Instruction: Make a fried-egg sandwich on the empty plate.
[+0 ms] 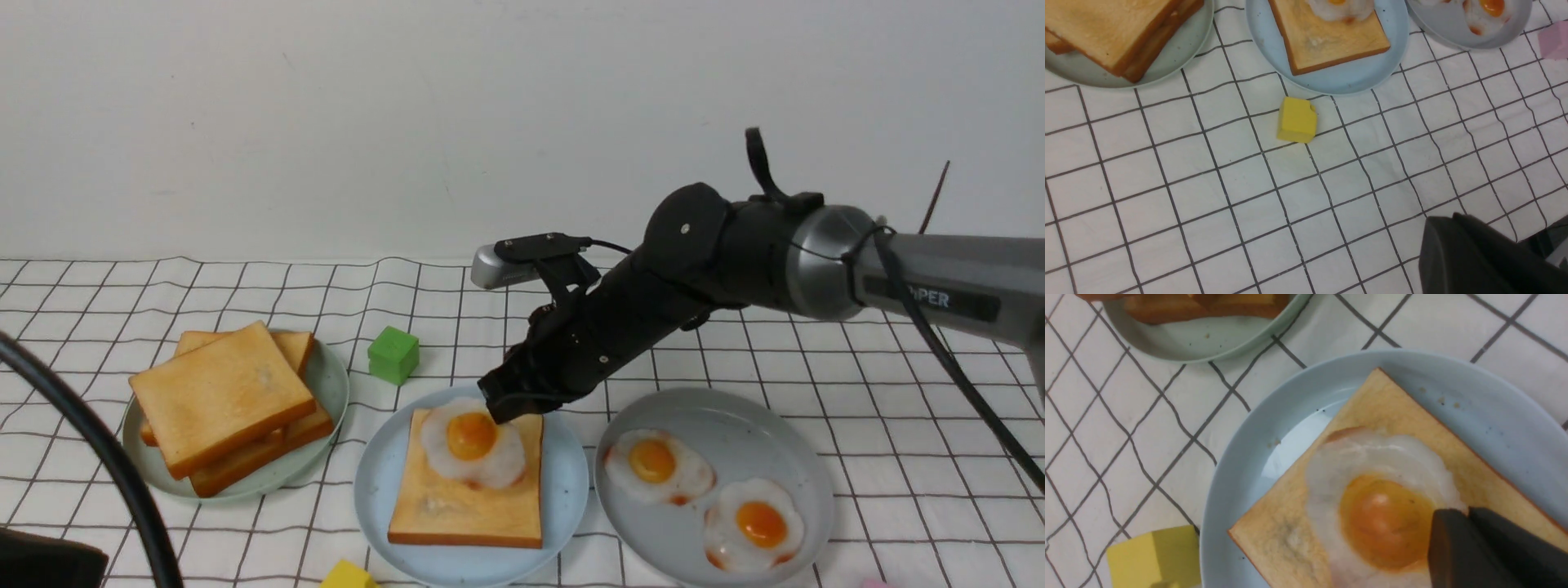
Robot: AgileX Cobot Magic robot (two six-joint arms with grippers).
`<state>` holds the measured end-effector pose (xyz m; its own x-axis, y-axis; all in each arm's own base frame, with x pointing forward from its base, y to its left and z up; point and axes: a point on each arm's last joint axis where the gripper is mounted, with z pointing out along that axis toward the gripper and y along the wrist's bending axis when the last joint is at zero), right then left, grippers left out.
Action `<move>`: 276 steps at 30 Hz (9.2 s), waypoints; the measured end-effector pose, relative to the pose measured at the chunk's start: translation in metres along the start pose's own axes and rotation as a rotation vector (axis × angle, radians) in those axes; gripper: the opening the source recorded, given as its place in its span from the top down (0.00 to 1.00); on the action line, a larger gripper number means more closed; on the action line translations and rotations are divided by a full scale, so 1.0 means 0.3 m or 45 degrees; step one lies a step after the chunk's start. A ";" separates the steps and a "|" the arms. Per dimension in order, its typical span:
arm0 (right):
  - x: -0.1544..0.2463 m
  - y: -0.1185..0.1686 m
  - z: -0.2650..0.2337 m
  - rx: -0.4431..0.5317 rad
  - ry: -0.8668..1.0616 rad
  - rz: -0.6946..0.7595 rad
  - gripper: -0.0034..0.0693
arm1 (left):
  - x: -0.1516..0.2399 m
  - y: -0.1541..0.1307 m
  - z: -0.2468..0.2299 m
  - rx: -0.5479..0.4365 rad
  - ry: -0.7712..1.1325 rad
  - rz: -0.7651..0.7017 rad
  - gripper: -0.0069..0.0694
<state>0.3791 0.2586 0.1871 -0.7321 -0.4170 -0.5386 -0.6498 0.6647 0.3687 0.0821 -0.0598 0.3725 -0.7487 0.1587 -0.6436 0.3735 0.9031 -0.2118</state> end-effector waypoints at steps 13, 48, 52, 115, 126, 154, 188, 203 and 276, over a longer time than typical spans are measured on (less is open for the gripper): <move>-0.065 0.188 -0.391 0.010 -0.077 -0.294 0.33 | -0.099 0.036 0.040 -0.194 -0.268 -0.109 0.88; 0.423 0.499 -1.007 0.025 -0.190 -0.590 0.65 | -0.152 0.743 0.689 -0.356 0.074 -1.143 0.44; 0.423 0.500 -1.007 0.023 -0.190 -0.589 0.65 | -0.142 0.759 0.732 -0.330 0.079 -1.168 0.42; 0.460 0.527 -1.050 -0.004 -0.209 -0.515 0.61 | -0.189 0.309 0.998 0.152 0.252 -0.462 0.37; 0.538 0.476 -1.027 0.166 -0.421 -0.396 0.88 | -0.373 0.215 0.673 0.178 0.087 -0.243 0.23; 1.018 0.382 -0.935 0.273 -1.041 -0.232 0.96 | 0.165 0.007 0.067 0.321 -0.139 -0.220 0.93; 1.018 0.381 -0.934 0.273 -1.040 -0.230 0.94 | 0.471 0.249 0.286 -0.347 -0.947 -0.219 0.93; 1.018 0.381 -0.935 0.273 -1.041 -0.229 0.92 | 0.542 0.276 0.369 -0.382 -0.759 -0.278 0.92; 1.188 0.108 -0.734 1.087 -0.995 0.294 0.80 | 0.541 0.276 0.369 -0.381 -0.762 -0.277 0.85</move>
<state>0.0521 -0.0050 0.1737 -0.2978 0.0636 -0.9525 0.0459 0.9976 0.0522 0.0521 -0.0036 0.1691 -0.3274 -0.2075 -0.9218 0.0180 0.9741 -0.2256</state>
